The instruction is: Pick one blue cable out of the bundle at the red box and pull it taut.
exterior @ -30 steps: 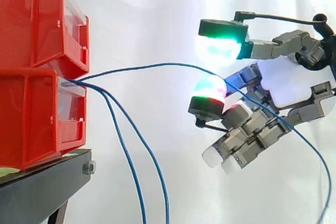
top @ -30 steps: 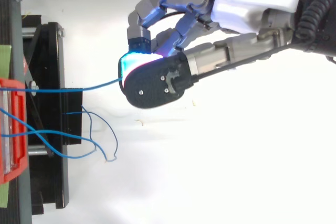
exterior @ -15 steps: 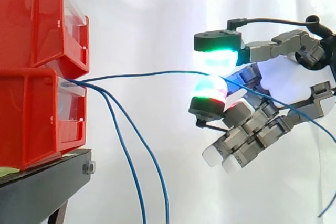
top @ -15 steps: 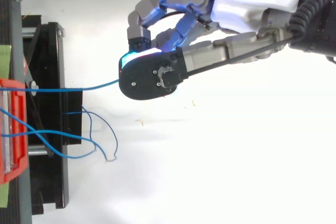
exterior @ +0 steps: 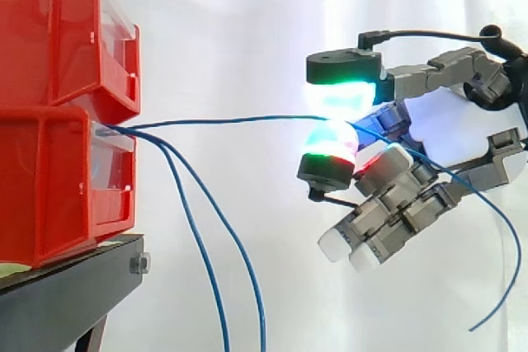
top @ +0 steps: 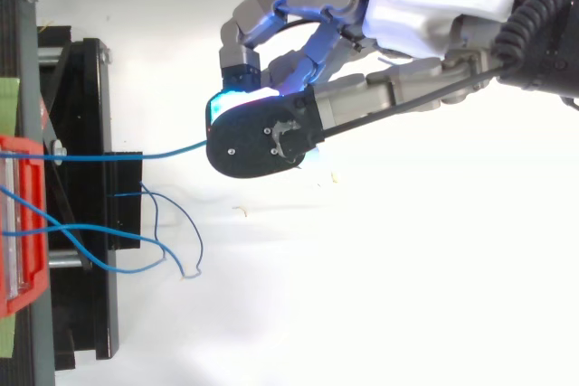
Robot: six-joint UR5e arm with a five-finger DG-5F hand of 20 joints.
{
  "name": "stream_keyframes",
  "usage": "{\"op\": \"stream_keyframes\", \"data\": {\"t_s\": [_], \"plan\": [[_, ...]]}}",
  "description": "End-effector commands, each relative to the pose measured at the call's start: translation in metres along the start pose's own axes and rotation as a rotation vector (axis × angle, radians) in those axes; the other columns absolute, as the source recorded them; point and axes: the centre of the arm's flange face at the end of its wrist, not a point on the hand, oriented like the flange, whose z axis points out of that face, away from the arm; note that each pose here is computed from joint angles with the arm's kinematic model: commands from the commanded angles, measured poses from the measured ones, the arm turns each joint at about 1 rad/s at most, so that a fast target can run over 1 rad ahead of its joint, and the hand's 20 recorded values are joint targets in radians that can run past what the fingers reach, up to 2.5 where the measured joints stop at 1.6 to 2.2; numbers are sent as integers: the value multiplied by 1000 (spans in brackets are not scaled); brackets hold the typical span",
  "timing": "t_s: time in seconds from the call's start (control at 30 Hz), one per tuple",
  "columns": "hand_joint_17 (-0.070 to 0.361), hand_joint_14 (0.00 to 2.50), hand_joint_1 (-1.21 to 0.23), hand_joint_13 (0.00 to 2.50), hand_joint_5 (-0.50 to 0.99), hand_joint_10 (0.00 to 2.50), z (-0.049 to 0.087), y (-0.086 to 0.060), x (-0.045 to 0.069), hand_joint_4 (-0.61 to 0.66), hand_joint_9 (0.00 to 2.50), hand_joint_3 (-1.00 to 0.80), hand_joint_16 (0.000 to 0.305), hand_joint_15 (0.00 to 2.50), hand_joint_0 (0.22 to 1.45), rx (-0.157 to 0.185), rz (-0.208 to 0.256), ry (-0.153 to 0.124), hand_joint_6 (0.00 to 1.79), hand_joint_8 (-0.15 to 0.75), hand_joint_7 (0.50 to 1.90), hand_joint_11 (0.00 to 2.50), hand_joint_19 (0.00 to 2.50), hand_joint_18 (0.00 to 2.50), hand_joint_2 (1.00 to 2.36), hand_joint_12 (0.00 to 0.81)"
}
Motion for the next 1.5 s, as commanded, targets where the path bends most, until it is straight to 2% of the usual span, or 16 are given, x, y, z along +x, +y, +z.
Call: {"op": "stream_keyframes", "data": {"t_s": [0.0, 0.33, 0.6, 0.87, 1.2, 1.3, 1.37, 1.47], "plan": [[131, 15, -801, 610, -155, 11, 0, 0, 0, 116, 1166, -124, 58, 402, 650, 0, 0, 0, 907, 350, 1149, 1396, 289, 449, 1019, 388], [129, 15, -881, 597, -157, 13, 0, 1, 0, 90, 1138, -198, 57, 390, 687, -2, 1, 0, 903, 339, 1166, 1385, 275, 432, 1018, 382], [128, 16, -889, 600, -160, 11, 0, 0, 0, 76, 1147, -282, 57, 383, 713, 0, 0, 0, 904, 325, 1149, 1474, 257, 433, 1015, 379], [127, 15, -912, 600, -160, 13, 0, 0, 0, 71, 1130, -409, 57, 383, 743, -1, 1, 2, 900, 329, 1122, 1443, 241, 442, 1007, 374], [127, 16, -913, 608, -160, 12, 0, 1, 0, 81, 1129, -483, 56, 380, 761, -2, 1, 0, 898, 326, 1129, 1434, 242, 449, 1001, 372], [127, 15, -897, 607, -160, 12, 0, 0, 0, 133, 1130, -500, 56, 389, 730, 1, 1, 0, 896, 331, 1105, 1420, 253, 449, 1000, 373], [127, 16, -836, 605, -154, 14, 0, 1, 0, 155, 1140, -500, 56, 401, 632, -2, 2, 0, 892, 333, 1058, 1428, 274, 433, 1000, 374], [134, 15, -727, 601, -153, 12, 0, 1, 1, 159, 1151, -500, 59, 401, 530, -3, 1, 3, 883, 347, 1059, 1396, 295, 434, 1000, 394]]}}
